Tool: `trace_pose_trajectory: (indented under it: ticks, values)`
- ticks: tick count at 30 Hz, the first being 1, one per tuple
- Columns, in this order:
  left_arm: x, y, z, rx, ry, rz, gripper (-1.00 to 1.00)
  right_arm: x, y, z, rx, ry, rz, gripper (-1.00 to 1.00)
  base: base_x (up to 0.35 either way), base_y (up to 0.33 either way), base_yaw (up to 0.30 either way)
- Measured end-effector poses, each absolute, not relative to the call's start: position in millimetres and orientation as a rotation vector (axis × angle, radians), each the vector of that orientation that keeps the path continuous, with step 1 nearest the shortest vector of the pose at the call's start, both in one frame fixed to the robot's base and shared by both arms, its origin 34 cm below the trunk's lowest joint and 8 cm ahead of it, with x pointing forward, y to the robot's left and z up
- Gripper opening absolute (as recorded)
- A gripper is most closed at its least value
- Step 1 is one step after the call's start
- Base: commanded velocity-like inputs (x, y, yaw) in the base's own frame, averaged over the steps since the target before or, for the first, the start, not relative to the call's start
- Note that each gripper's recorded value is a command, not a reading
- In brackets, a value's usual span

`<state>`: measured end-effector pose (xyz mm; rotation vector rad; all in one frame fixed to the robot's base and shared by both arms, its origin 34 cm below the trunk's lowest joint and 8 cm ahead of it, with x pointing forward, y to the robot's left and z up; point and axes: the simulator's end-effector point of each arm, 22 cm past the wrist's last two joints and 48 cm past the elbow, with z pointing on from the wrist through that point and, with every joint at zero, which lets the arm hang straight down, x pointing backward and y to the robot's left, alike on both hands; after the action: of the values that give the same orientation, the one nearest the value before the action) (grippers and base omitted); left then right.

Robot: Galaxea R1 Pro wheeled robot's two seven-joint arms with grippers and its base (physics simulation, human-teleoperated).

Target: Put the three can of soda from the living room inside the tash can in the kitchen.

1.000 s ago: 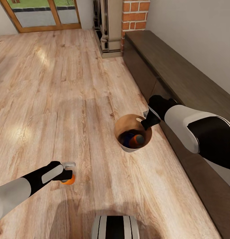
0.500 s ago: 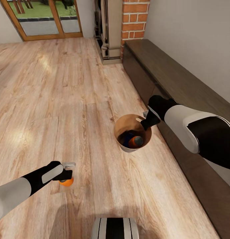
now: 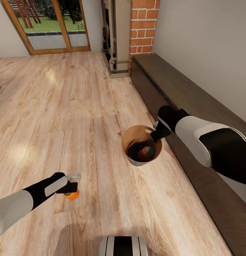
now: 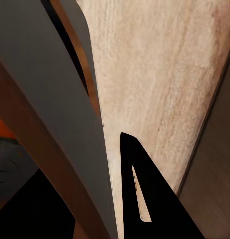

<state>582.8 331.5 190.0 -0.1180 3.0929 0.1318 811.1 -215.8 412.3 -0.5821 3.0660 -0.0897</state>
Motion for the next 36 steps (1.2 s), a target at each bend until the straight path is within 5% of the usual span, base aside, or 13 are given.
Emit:
trace_pose_trajectory:
  ticks: [13,22,36]
  values:
    - [607.2,323.8,254.8,0.015,3.215,0.042,-1.00,787.4,-189.6,421.7,-0.550,3.069,0.047,-1.00,0.000,0.000,0.000]
    - [693.1,322.7,368.3,-0.080,3.059,-0.206,-1.00,766.7,-220.7,418.1,-0.453,3.104,0.064,-1.00,0.000,0.000,0.000]
    - [719.6,244.7,564.4,0.249,2.688,-0.657,-1.00,735.3,-208.7,418.2,-0.454,3.118,0.107,-1.00,0.000,0.000,0.000]
